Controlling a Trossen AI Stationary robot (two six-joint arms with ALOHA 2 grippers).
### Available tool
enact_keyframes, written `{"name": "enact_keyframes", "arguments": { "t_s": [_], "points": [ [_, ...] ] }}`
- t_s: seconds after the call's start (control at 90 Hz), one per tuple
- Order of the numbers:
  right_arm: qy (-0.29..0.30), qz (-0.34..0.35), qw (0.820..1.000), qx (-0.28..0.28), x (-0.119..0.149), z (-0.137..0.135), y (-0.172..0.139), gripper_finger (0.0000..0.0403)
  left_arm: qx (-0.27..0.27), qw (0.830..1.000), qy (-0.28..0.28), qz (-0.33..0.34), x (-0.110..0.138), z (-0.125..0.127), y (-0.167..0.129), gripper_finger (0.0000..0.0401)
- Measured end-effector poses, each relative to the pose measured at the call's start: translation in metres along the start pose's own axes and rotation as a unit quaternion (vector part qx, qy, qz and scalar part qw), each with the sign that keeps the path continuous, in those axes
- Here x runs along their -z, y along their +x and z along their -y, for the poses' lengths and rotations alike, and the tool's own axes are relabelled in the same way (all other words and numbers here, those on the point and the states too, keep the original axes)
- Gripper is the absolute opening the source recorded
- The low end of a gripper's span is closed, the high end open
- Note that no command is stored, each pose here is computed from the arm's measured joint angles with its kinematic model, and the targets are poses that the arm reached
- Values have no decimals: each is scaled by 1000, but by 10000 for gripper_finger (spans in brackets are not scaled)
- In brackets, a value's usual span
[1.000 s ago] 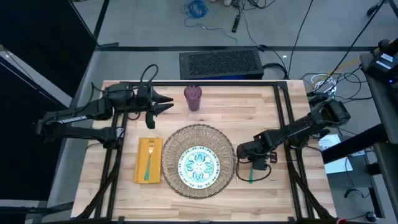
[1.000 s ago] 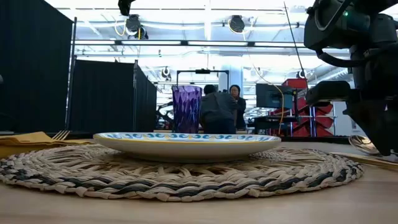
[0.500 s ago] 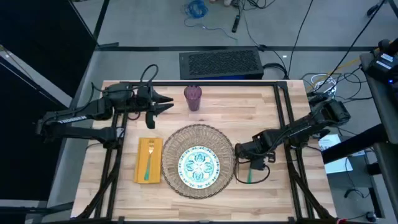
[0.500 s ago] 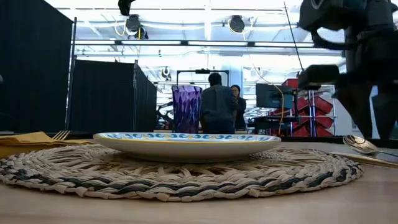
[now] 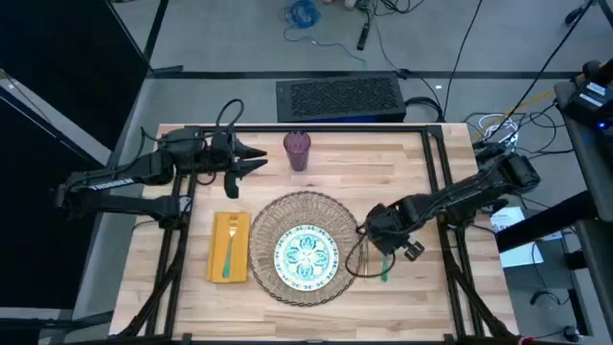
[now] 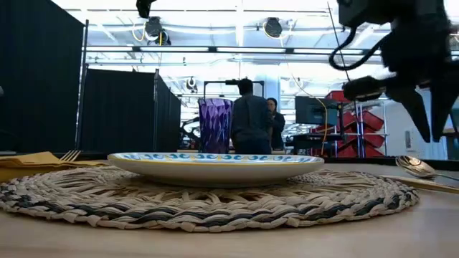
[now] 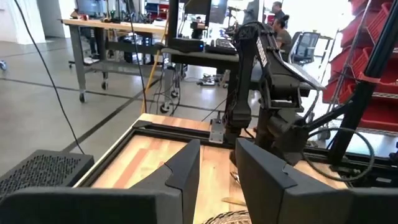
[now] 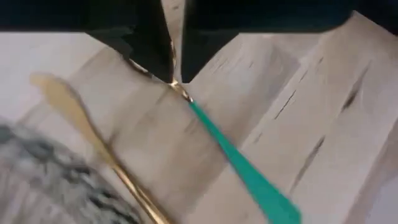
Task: Set table place
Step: Move the purple cup to the top right of the brown table mat
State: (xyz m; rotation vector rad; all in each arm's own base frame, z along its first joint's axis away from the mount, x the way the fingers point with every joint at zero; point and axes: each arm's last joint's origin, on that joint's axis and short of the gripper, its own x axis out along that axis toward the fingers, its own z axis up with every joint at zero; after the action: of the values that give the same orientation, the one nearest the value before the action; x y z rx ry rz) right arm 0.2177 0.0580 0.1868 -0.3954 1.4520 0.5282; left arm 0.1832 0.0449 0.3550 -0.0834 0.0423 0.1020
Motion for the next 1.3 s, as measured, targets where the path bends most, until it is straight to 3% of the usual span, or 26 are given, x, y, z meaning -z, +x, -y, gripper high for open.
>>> {"name": "enact_keyframes", "arguments": {
  "t_s": [0.144,0.278,0.956,1.3],
  "points": [
    [86,-25,996,13,13,11,7,1,13,1000,-9,-1,0,3,0,88],
    [123,-39,992,7,23,15,13,0,21,1000,-9,-2,0,6,1,88],
    [232,-41,972,-7,46,49,8,0,21,1000,-13,-4,1,7,1,88],
    [230,-32,972,-26,48,51,8,0,17,1000,-11,-4,1,6,1,88]
  ]
}}
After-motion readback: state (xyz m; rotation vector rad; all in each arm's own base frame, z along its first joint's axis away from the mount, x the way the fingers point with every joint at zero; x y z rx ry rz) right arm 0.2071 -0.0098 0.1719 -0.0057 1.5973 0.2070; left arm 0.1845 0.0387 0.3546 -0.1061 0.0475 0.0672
